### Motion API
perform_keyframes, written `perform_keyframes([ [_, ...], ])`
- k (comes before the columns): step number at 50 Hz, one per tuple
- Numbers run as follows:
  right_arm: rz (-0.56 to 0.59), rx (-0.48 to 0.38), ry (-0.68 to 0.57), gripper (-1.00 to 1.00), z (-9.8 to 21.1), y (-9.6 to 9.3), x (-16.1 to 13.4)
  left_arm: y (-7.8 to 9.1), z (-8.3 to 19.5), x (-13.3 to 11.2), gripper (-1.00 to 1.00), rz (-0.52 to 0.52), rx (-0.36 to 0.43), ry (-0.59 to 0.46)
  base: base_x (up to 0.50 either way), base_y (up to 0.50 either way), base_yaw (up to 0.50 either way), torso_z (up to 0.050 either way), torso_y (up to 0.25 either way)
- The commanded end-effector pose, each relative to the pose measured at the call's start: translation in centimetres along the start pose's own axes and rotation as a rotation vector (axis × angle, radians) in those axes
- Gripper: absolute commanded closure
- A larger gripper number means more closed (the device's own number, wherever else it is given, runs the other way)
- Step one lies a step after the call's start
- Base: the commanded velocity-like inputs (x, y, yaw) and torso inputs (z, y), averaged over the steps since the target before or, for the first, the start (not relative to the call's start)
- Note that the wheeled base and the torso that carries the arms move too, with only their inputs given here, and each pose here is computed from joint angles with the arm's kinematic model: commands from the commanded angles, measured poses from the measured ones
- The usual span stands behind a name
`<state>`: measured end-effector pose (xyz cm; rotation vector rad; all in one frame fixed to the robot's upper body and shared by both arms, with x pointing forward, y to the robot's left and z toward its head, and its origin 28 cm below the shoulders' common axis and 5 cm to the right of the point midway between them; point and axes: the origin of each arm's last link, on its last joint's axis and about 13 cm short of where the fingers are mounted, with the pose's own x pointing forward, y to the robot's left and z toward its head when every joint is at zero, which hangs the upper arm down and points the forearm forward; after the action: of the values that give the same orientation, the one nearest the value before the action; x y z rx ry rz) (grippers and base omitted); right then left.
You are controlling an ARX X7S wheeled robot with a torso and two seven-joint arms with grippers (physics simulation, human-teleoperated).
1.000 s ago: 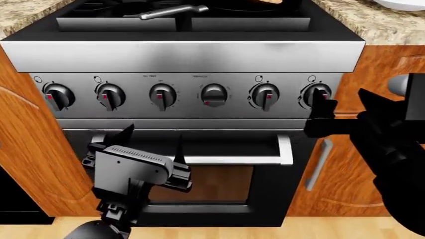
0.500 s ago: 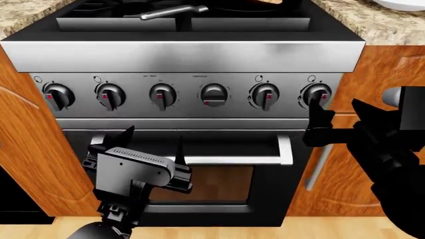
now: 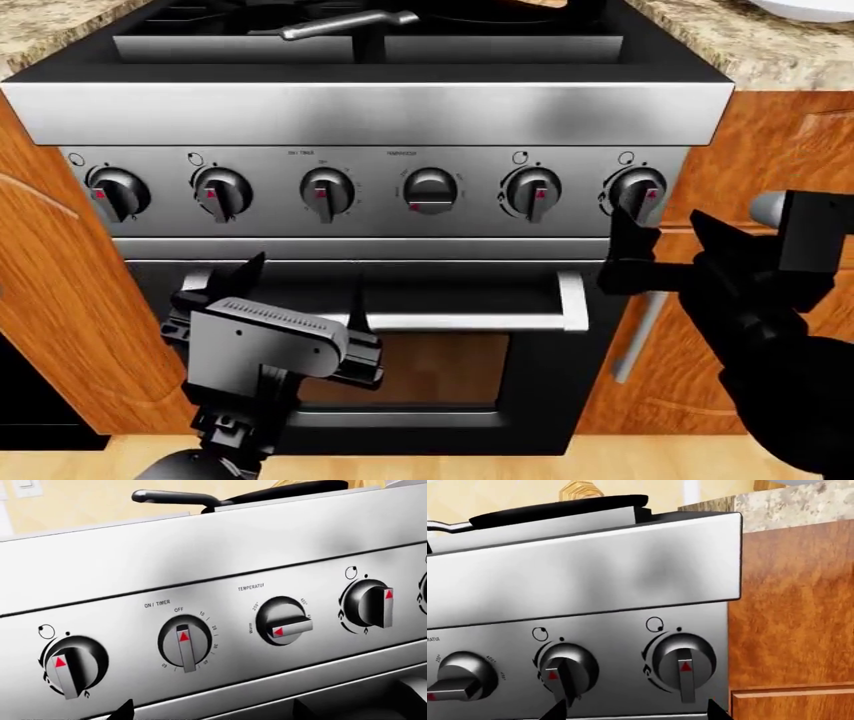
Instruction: Pick the croissant and place it on the pan. Then turn on the stove to warm the croissant.
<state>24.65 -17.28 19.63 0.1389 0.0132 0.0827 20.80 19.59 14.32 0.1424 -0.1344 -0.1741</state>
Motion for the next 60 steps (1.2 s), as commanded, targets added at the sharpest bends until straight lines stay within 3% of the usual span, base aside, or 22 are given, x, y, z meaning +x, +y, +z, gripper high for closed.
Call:
perform_keyframes([
  [1, -0.007, 0.007, -0.01, -1.0, -0.5, -0.1, 0.6, 0.1, -0.2, 0.0, -1.0, 0.009, -0.002, 0.005, 0.0, 0.0, 0.0, 0.0, 0.0],
  [27, -0.008, -0.08, -0.015, -1.0, -0.3, 0.2, 1.4, 0.3, -0.8, 0.2, -1.0, 0.023, -0.024, 0.016, 0.0, 0.0, 0.0, 0.0, 0.0],
  [60, -0.049, -0.101, 0.022, -1.0, -1.3, -0.9, 2.9, 0.3, -1.2, 0.4, -1.0, 0.022, -0.026, 0.029, 0.0, 0.0, 0.0, 0.0, 0.0],
])
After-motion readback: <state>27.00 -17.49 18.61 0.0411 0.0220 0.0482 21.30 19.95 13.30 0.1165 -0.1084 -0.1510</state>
